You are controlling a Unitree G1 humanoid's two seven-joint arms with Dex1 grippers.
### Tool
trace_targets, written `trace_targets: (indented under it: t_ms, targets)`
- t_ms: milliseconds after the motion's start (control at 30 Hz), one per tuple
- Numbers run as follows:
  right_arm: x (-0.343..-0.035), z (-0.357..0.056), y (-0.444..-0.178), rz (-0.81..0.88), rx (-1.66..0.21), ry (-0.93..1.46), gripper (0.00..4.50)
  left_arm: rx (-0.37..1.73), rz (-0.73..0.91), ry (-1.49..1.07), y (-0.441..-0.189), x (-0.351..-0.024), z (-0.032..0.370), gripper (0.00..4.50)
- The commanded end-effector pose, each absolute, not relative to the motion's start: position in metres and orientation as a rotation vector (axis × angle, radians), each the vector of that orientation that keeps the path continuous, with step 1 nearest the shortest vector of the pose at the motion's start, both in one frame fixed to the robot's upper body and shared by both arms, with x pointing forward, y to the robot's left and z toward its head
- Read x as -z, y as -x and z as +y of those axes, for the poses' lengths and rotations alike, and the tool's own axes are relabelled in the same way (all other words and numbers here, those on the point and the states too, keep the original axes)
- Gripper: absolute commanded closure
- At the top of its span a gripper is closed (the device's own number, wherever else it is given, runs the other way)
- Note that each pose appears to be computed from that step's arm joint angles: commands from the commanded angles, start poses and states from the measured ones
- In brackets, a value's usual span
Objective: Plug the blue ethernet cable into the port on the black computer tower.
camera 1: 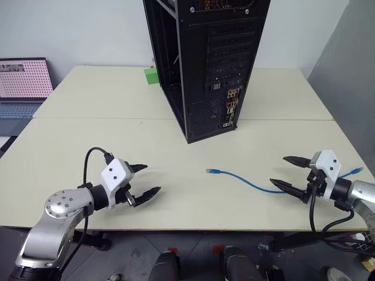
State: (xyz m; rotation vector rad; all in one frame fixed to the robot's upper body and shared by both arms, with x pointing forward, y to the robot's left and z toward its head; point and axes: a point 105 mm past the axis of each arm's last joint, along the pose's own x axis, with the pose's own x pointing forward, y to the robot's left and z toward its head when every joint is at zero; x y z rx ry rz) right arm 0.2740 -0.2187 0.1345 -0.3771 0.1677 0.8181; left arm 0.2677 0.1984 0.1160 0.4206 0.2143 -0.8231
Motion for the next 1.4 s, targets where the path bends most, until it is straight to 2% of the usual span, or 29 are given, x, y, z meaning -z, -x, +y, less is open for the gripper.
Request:
trace_targets:
  t_ms: [33,367,767,900,1333,1367,1400]
  targets:
    - [-0.143,-0.212,-0.27,0.139,-0.857,0.408,0.0,0.856,0.163,-0.436,-0.264,-0.129,0.193,0.05]
    - [-0.14,-0.203,-0.267,0.161,-0.905,0.417,0.0,0.889,0.187,-0.464,-0.258,-0.125,0.187,0.05]
    - [-0.125,-0.166,-0.276,0.209,-1.01,0.419,0.0,1.043,0.204,-0.536,-0.245,-0.113,0.165,0.05]
    - [-0.111,-0.142,-0.288,0.242,-1.077,0.411,0.0,1.117,0.193,-0.513,-0.242,-0.113,0.154,0.05]
    - [-0.086,-0.114,-0.326,0.248,-1.099,0.421,0.0,1.172,0.17,-0.456,-0.243,-0.118,0.138,0.05]
    - [-0.085,-0.114,-0.328,0.25,-1.099,0.423,0.35,1.175,0.171,-0.449,-0.243,-0.118,0.137,0.0]
    - [-0.083,-0.114,-0.329,0.253,-1.097,0.426,0.44,1.175,0.171,-0.447,-0.243,-0.118,0.137,0.0]
